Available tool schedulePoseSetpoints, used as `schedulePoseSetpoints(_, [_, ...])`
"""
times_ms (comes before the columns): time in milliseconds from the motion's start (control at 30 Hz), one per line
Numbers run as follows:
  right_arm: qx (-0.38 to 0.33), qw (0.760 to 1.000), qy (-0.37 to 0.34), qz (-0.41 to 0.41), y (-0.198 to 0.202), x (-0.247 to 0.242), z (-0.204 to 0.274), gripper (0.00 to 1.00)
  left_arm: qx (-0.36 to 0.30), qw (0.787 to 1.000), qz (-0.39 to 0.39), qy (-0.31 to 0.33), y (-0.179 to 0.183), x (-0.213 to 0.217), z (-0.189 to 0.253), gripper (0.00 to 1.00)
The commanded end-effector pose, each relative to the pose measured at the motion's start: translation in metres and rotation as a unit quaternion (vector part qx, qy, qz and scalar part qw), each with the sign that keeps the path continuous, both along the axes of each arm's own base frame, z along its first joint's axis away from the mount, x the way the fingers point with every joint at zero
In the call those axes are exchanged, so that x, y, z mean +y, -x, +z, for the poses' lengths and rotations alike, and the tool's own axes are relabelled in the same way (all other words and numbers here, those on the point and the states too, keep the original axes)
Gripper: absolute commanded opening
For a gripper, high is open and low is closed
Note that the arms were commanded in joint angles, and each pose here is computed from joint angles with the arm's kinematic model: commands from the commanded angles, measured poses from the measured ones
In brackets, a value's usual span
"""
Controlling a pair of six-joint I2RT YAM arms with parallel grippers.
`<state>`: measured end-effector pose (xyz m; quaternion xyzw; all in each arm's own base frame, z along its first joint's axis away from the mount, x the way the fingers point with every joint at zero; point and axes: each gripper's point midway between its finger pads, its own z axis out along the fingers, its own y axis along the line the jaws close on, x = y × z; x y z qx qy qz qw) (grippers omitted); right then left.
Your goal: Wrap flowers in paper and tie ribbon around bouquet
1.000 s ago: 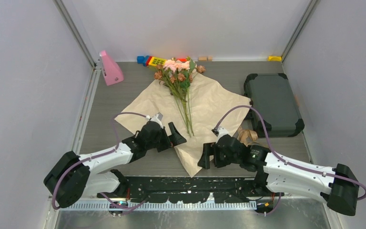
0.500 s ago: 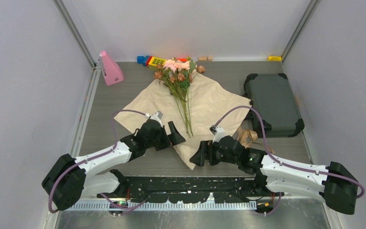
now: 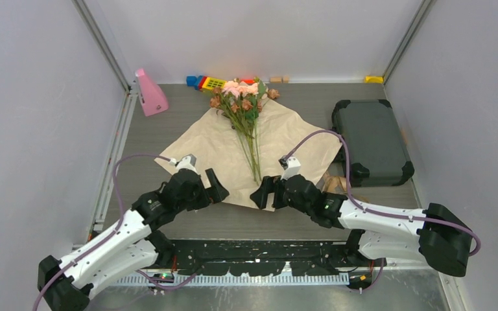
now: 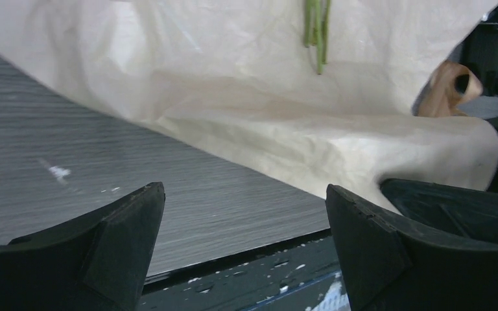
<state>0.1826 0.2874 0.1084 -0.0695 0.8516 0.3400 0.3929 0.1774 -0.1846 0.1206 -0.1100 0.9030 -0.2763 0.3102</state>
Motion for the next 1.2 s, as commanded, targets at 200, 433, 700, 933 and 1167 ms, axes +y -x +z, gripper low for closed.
schedulePoseSetpoints(200, [0.144, 0.981, -0.015, 0.127, 0.076, -0.001, -0.013, 0.94, 0.016, 0.996, 0.043, -0.082, -0.014, 0.019, 0.000, 0.98])
schedulePoseSetpoints(433, [0.216, 0.974, -0.053, 0.039, 0.078, -0.013, -0.048, 0.71, 0.051, 0.995, 0.000, -0.091, -0.039, -0.023, -0.020, 0.98])
schedulePoseSetpoints(700, [0.261, 0.962, -0.084, 0.003, 0.084, -0.017, -0.061, 0.55, 0.107, 0.987, -0.040, -0.116, -0.041, -0.038, -0.058, 0.99])
schedulePoseSetpoints(933, [0.265, 0.956, -0.096, 0.076, 0.100, 0.001, -0.041, 0.56, 0.142, 0.978, -0.042, -0.146, -0.036, -0.031, -0.090, 0.99])
schedulePoseSetpoints(1167, [0.191, 0.964, -0.114, 0.144, 0.100, 0.016, -0.008, 0.65, 0.173, 0.969, -0.043, -0.170, -0.018, -0.015, -0.106, 0.98])
